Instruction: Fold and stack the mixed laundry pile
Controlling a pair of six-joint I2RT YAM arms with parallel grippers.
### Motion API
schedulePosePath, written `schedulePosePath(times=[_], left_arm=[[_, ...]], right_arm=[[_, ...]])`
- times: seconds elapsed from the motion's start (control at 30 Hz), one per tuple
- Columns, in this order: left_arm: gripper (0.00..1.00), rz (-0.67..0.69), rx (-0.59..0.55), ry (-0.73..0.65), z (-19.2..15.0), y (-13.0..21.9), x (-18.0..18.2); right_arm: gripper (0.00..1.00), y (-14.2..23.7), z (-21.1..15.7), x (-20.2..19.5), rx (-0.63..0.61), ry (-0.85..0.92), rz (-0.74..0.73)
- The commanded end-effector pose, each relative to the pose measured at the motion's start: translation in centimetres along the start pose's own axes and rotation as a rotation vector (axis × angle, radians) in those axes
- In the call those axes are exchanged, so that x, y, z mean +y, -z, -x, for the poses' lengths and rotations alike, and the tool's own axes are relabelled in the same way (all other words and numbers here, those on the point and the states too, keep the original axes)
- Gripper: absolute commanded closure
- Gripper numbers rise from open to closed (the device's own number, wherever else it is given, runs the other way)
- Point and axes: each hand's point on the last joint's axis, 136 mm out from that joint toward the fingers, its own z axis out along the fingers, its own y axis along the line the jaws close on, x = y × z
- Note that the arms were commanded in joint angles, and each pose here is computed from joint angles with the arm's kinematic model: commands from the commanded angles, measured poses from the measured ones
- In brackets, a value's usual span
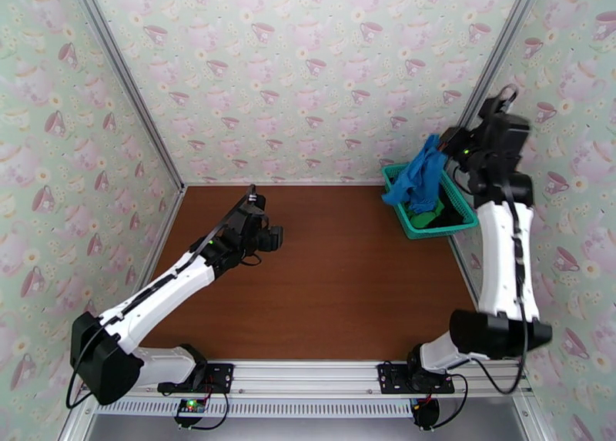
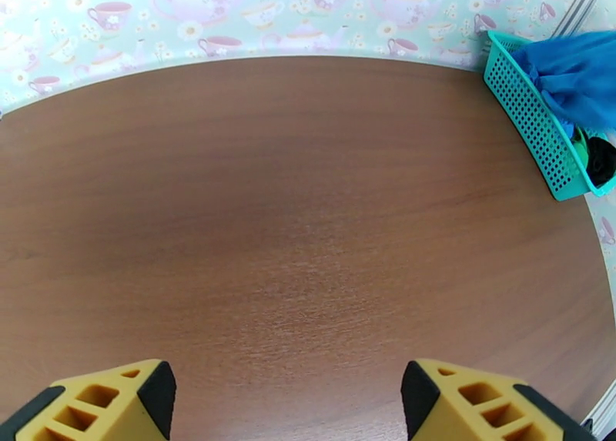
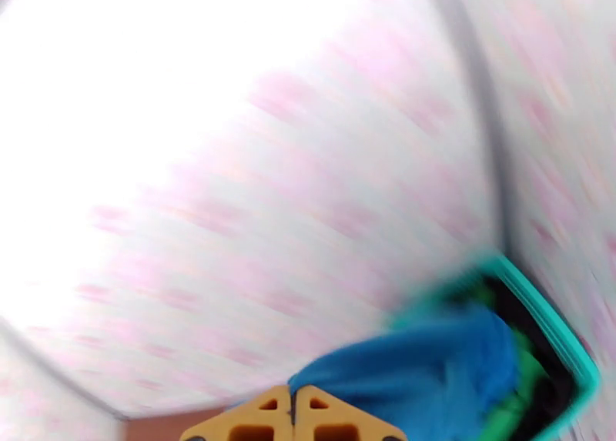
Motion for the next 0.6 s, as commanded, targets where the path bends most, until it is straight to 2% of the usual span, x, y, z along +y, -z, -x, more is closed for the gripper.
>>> schedulePosePath(times=[0.0,0.17,0.23,0.33,0.47,0.57], left_arm=[[0.18,-0.036,-0.112,-0.038,3.6,2.5,-0.8],[0.18,-0.131,-0.209,-0.111,5.3,5.8,-2.5],[0.18,-0.166,-0.233,-0.131,5.2,7.3,-3.1],[0.18,-0.3,-0.252,-0.182,4.4,10.1,-5.5],[0.07,-0.516,-0.287,-0.289,2.2,14.6,-9.9],[0.0,-0.605,-0.301,-0.35,0.4,15.8,-12.3]], right_arm=[[1.0,3.1,3.2,8.0,-0.04,-0.021,0.287],[1.0,5.5,2.8,13.9,0.011,-0.058,0.486],[1.0,5.5,1.5,15.2,0.046,-0.06,0.517],[1.0,5.0,-0.9,16.2,0.083,-0.045,0.514],[1.0,3.1,-5.0,16.2,0.161,-0.05,0.484],[1.0,1.7,-8.6,16.1,0.227,-0.056,0.473]])
